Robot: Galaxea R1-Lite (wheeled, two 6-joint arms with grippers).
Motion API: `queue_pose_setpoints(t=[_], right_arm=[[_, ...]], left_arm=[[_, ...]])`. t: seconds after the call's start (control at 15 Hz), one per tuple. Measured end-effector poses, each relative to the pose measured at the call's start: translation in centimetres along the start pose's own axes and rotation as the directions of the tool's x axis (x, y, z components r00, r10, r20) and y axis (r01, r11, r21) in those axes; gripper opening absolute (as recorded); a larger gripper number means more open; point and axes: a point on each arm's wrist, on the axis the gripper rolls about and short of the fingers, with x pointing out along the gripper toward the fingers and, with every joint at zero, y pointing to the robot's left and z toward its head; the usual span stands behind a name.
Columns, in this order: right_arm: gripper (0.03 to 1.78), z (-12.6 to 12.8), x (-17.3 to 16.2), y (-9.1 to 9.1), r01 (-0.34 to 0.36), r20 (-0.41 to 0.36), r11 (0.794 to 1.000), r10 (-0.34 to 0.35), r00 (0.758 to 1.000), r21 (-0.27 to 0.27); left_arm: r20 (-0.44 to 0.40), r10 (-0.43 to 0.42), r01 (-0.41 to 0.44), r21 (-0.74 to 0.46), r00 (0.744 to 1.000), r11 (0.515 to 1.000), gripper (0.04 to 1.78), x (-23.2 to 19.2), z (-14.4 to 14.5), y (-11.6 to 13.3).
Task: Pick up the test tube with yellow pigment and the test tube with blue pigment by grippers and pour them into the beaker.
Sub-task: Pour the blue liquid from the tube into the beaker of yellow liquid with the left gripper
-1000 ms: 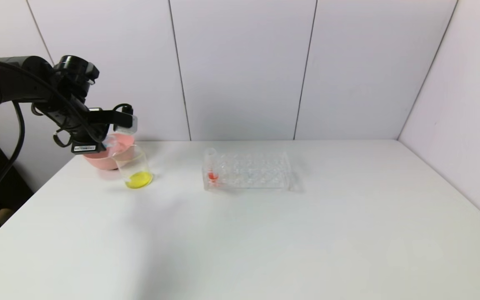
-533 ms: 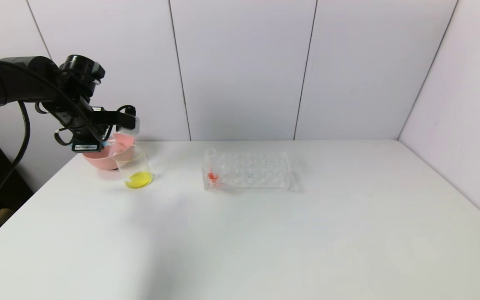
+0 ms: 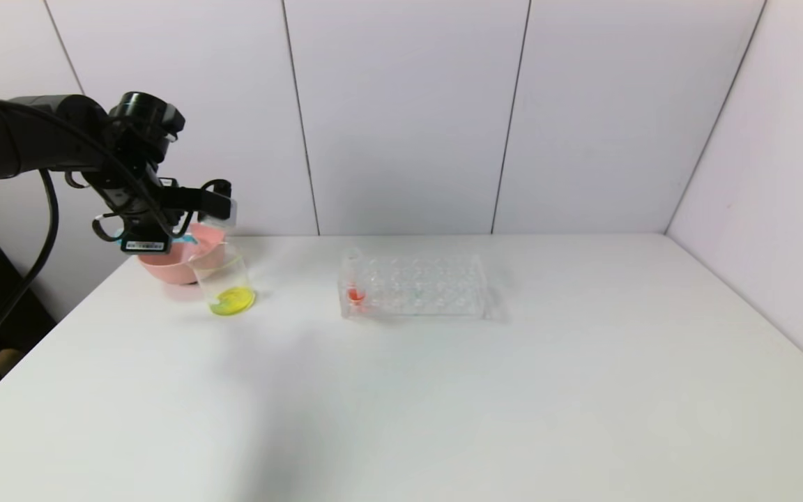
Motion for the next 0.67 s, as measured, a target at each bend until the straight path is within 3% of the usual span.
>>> queue_pose_setpoints(t=[0.67], right_arm=[[1.71, 0.00, 0.00, 0.00, 0.000, 0.000, 1.000, 0.000, 1.000, 0.000]], left_arm=[[-0.022, 0.006, -0.006, 0.031, 1.000, 1.000, 0.44, -0.15, 0.39, -0.05]])
